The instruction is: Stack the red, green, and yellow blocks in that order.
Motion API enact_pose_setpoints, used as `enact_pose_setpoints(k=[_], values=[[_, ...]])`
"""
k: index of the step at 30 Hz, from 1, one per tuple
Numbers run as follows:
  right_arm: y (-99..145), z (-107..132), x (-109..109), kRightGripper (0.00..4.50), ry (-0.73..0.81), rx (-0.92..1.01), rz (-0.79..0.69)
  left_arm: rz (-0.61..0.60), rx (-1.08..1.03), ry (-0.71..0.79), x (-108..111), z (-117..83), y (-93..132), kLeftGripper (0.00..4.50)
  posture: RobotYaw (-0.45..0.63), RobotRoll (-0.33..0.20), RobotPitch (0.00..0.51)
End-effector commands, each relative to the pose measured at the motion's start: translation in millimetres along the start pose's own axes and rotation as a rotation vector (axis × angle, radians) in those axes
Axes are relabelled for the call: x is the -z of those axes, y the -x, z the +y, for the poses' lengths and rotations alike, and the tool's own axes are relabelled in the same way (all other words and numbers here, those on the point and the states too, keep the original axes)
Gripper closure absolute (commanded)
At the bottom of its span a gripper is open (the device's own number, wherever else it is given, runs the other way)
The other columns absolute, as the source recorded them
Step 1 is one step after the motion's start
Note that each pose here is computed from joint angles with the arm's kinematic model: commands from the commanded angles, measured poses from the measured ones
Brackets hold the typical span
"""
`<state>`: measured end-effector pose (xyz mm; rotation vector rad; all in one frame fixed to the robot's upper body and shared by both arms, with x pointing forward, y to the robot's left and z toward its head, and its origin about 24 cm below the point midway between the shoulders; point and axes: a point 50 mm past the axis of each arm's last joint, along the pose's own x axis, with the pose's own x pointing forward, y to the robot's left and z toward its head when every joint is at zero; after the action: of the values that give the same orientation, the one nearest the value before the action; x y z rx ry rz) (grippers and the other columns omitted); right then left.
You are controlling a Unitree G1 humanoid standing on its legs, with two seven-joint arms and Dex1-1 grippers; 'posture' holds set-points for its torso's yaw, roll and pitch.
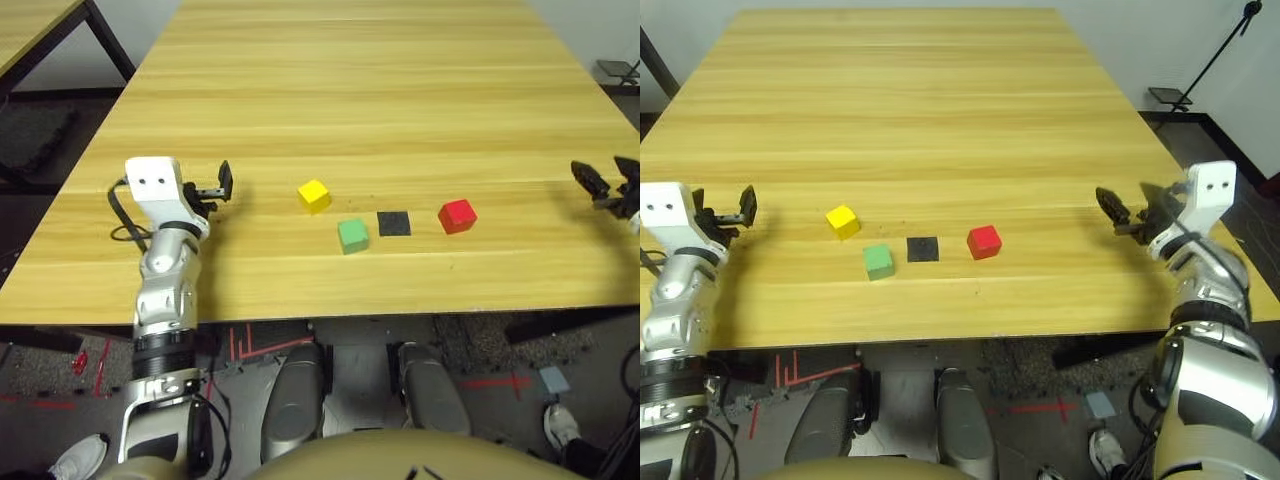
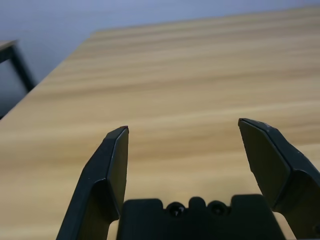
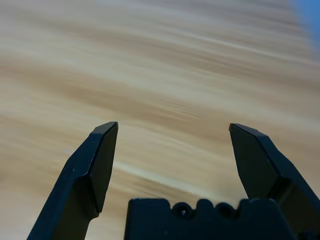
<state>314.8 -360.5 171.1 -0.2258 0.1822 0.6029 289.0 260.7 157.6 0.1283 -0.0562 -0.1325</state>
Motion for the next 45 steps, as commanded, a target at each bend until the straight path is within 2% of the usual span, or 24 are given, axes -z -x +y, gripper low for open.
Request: enact_pose_setpoints(k=[1,4,7,10,16,21,34,37,42,43,45], values=[[-13.3,28.2,-10.9,0.0,0.078,-0.481,0.279,0.067,0.283,-0.041,-29.5,-26.4,-0.6,0.02,0.21,-0.137,0.097],[-27.3,46.2,-20.0,0.0,0.166,-0.624,0.383,0.129,0.421,-0.034,-40.7,-39.1,-0.1,0.02,0.23,-0.149,0.1],[-46.5,59.7,-23.0,0.0,0.272,-0.733,0.453,0.235,0.569,-0.075,-37.3,-52.5,4.5,0.02,0.26,-0.164,0.102],[-64.3,66.4,-25.5,0.0,0.39,-0.802,0.507,0.291,0.646,-0.116,-35.3,-61.0,5.6,0.02,0.28,-0.173,0.102],[-97.2,77.8,-42.1,0.0,0.572,-0.875,0.544,0.264,0.692,-0.141,-43.1,-80.5,3.3,0.02,0.36,-0.201,0.101],[-113.9,88.8,-50.8,0.0,0.66,-0.922,0.552,0.255,0.683,-0.157,-45.2,-86.2,4.5,0.02,0.41,-0.217,0.113],[-132.3,111.9,-39.8,0.0,0.785,-1.049,0.591,0.259,0.632,-0.122,-40.3,-96.9,20.4,0.02,0.49,-0.24,0.14],[-134.5,113.9,-38.1,0.57,0.773,-1.047,0.58,0.26,0.623,-0.113,-39.0,-98.2,22.4,0.0,0.49,-0.245,0.148],[-136.0,111.1,-48.1,2.3,0.736,-0.993,0.567,0.252,0.611,-0.104,-39.4,-99.7,21.3,0.0,0.48,-0.252,0.152],[-136.7,112.0,-50.6,2.46,0.728,-0.988,0.552,0.249,0.61,-0.103,-39.5,-100.4,20.8,0.0,0.47,-0.252,0.151],[-138.6,115.2,-56.5,2.46,0.715,-0.983,0.511,0.244,0.612,-0.1,-40.4,-101.8,19.4,0.0,0.47,-0.254,0.153]])
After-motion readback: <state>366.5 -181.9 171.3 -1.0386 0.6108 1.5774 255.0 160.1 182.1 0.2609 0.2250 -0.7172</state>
